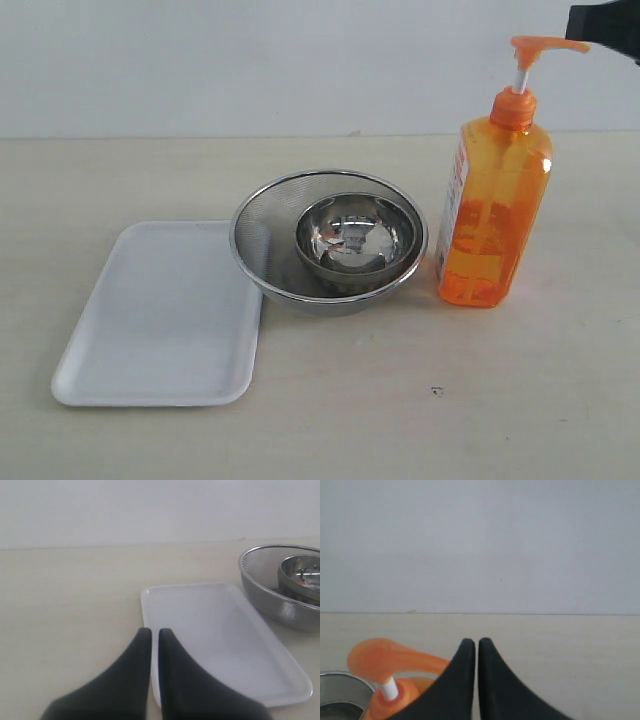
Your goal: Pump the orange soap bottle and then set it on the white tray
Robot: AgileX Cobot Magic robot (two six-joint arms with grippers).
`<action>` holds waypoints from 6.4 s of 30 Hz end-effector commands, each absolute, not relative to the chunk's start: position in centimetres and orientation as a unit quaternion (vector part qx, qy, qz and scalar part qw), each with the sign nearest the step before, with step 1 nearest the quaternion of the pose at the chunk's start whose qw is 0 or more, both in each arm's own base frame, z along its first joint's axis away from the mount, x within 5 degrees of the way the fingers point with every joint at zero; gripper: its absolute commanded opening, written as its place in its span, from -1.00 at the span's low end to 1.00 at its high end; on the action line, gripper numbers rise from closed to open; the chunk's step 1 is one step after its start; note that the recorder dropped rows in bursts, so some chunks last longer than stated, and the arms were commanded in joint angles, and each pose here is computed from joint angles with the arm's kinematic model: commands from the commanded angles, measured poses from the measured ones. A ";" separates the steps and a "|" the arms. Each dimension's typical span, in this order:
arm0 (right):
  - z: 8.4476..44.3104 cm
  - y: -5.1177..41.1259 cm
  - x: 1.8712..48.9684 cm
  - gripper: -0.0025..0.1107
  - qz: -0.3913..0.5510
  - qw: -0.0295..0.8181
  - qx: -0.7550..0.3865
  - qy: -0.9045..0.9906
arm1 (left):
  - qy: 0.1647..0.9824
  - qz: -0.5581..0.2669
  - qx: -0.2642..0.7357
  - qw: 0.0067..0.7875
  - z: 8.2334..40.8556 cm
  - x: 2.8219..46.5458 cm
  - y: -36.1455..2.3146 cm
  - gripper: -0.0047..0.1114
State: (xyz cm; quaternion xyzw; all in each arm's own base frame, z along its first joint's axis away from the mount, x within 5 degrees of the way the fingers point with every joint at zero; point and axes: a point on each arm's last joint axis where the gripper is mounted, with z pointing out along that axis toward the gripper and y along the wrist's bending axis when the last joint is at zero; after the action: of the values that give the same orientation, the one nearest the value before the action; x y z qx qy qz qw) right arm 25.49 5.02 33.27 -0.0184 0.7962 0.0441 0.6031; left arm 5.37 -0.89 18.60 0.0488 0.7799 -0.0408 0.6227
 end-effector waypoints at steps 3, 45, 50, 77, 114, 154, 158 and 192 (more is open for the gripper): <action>32.2 5.3 24.8 -0.96 0.067 0.593 -0.031 0.802 | 0.780 -0.039 0.050 0.623 18.5 5.4 -0.9 -0.84; 32.4 6.1 26.0 -0.96 0.097 0.589 -0.043 0.801 | 0.780 -0.039 0.050 0.623 18.5 5.4 -0.9 -0.84; 32.5 6.2 26.0 -0.96 0.096 0.591 -0.044 0.800 | 0.780 -0.039 0.050 0.623 18.5 5.4 -0.9 -0.84; 32.0 6.8 29.0 -0.96 0.077 0.580 -0.061 0.809 | 0.780 -0.039 0.050 0.623 18.5 5.4 -0.9 -0.84; 33.2 8.3 31.5 -0.96 0.117 0.590 -0.092 0.793 | 0.780 -0.039 0.050 0.623 18.5 5.4 -0.9 -0.84; 35.8 6.3 26.8 -0.96 0.076 0.631 -0.064 0.770 | 0.780 -0.039 0.050 0.623 18.5 5.4 -0.9 -0.84; 34.8 5.3 24.2 -0.96 0.042 0.628 -0.058 0.775 | 0.780 -0.039 0.050 0.623 18.5 5.4 -0.9 -0.84; 35.2 8.0 17.5 -0.96 0.173 0.663 -0.088 0.723 | 0.780 -0.039 0.050 0.623 18.5 5.4 -0.9 -0.84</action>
State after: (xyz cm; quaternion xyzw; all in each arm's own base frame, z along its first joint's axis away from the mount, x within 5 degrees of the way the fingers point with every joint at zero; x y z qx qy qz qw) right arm 17.72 7.79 35.77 -0.0520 0.7113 0.1655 0.6811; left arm 5.37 -0.89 18.60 0.0488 0.7799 -0.0408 0.6227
